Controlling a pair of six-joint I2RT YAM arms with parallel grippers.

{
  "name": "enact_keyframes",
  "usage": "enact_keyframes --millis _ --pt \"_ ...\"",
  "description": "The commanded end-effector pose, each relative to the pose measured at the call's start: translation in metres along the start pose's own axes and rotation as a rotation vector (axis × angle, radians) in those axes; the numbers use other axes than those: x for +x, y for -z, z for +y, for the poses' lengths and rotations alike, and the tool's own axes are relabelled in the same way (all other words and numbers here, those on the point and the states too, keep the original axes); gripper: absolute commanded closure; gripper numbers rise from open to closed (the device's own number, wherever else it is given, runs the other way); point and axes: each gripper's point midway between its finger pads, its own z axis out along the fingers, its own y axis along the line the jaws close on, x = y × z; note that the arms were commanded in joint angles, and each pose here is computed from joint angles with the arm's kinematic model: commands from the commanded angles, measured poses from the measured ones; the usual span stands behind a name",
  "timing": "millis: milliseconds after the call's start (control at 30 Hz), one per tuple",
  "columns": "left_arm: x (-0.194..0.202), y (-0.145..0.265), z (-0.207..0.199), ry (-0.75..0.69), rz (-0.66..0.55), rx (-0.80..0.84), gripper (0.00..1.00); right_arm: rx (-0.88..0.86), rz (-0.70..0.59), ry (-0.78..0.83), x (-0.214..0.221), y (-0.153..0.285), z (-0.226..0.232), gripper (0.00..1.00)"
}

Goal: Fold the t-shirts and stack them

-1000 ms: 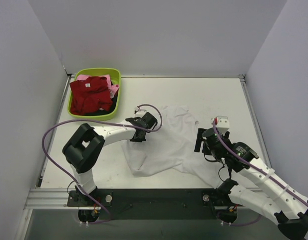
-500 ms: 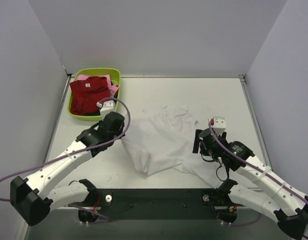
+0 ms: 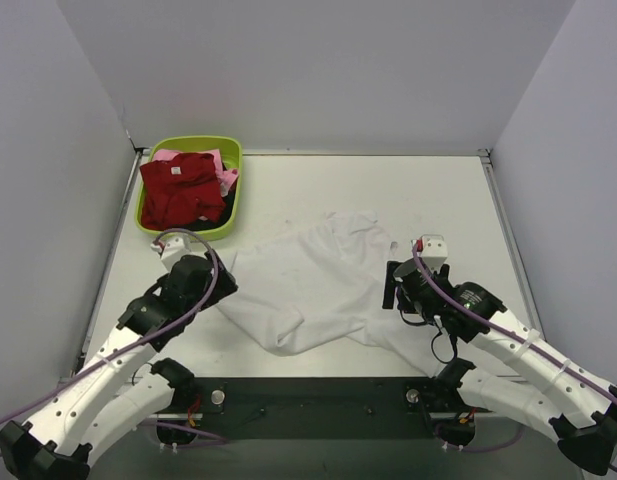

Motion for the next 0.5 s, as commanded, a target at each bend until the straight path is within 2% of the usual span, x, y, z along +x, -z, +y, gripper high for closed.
enact_keyframes --millis 0,67,200,400,467 --pt "-0.022 0.003 -0.072 -0.001 0.023 0.206 0.04 0.007 -0.021 -0.011 -0.008 0.004 0.002 0.29" --pt "-0.010 0.001 -0.104 -0.045 0.082 0.303 0.03 0.011 -0.017 -0.008 -0.007 0.003 0.002 0.29" --pt "0.026 -0.015 -0.147 -0.237 0.143 0.265 0.03 0.017 -0.020 -0.004 -0.006 0.004 0.000 0.29" --pt "0.096 -0.036 -0.173 -0.427 0.294 0.257 0.03 0.030 -0.029 -0.003 -0.005 0.007 -0.006 0.29" --pt "0.105 -0.042 -0.174 -0.447 0.307 0.238 0.02 0.049 -0.039 -0.001 -0.007 0.006 -0.010 0.28"
